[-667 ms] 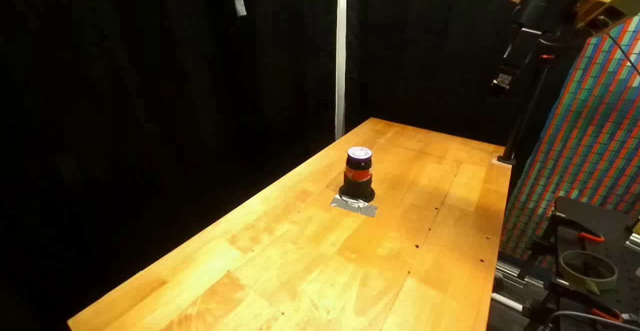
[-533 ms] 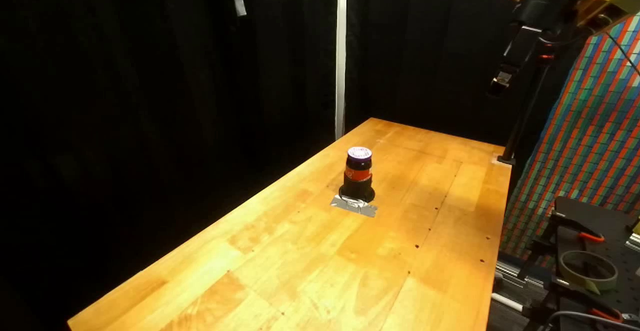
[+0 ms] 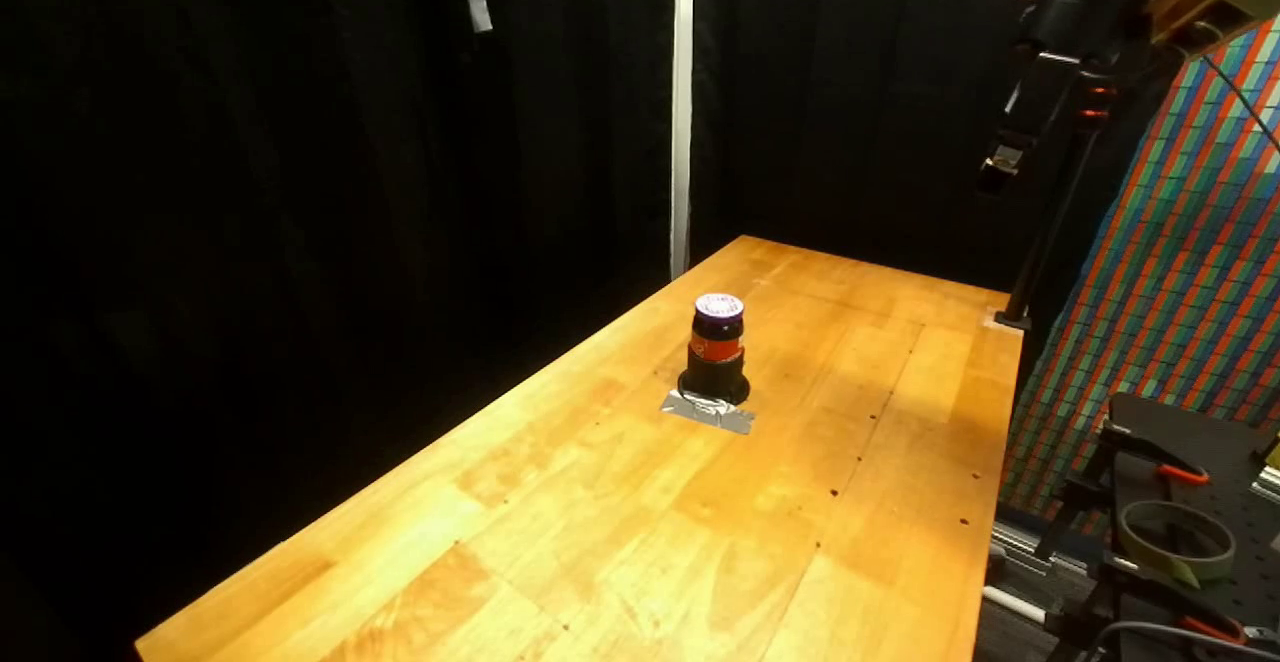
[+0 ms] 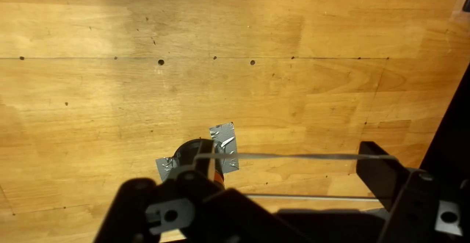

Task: Put the elastic around the bottle

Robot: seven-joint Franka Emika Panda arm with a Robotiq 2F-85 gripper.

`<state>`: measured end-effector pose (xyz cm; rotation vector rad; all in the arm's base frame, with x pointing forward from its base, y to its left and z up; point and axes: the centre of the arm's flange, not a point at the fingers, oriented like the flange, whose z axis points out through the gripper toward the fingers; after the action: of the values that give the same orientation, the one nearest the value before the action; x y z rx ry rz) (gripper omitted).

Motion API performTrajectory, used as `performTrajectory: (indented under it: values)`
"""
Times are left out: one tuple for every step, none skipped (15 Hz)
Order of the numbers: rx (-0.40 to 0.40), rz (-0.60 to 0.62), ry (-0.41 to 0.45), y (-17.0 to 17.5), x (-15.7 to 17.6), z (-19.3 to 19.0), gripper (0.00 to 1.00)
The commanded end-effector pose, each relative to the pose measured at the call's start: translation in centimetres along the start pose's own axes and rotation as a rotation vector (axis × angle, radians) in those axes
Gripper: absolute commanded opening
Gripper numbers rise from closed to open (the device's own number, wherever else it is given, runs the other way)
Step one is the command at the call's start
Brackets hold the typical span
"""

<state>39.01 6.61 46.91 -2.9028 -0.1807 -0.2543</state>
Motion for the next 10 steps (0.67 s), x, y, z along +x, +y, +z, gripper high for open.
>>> performTrajectory:
  values:
    - [-0.092,0.004,-0.135,-3.8,7.8,-0.7,1.00]
    - [-0.113,0.004,-0.173,-4.6,9.0,-0.3,1.00]
    - [-0.126,0.003,-0.208,-5.4,10.3,0.0,1.00]
    - [-0.131,0.001,-0.249,-6.0,11.6,0.7,1.00]
    - [-0.135,-0.003,-0.265,-6.4,12.9,1.3,1.00]
    - [-0.129,-0.012,-0.284,-6.5,14.3,2.2,1.00]
    - [-0.127,-0.026,-0.295,-6.3,15.7,3.2,1.00]
    - [-0.126,-0.027,-0.292,-6.0,17.2,4.5,1.00]
    - [-0.126,-0.027,-0.286,-5.6,18.6,5.9,1.00]
    - [-0.127,-0.029,-0.281,-5.1,20.0,7.5,1.00]
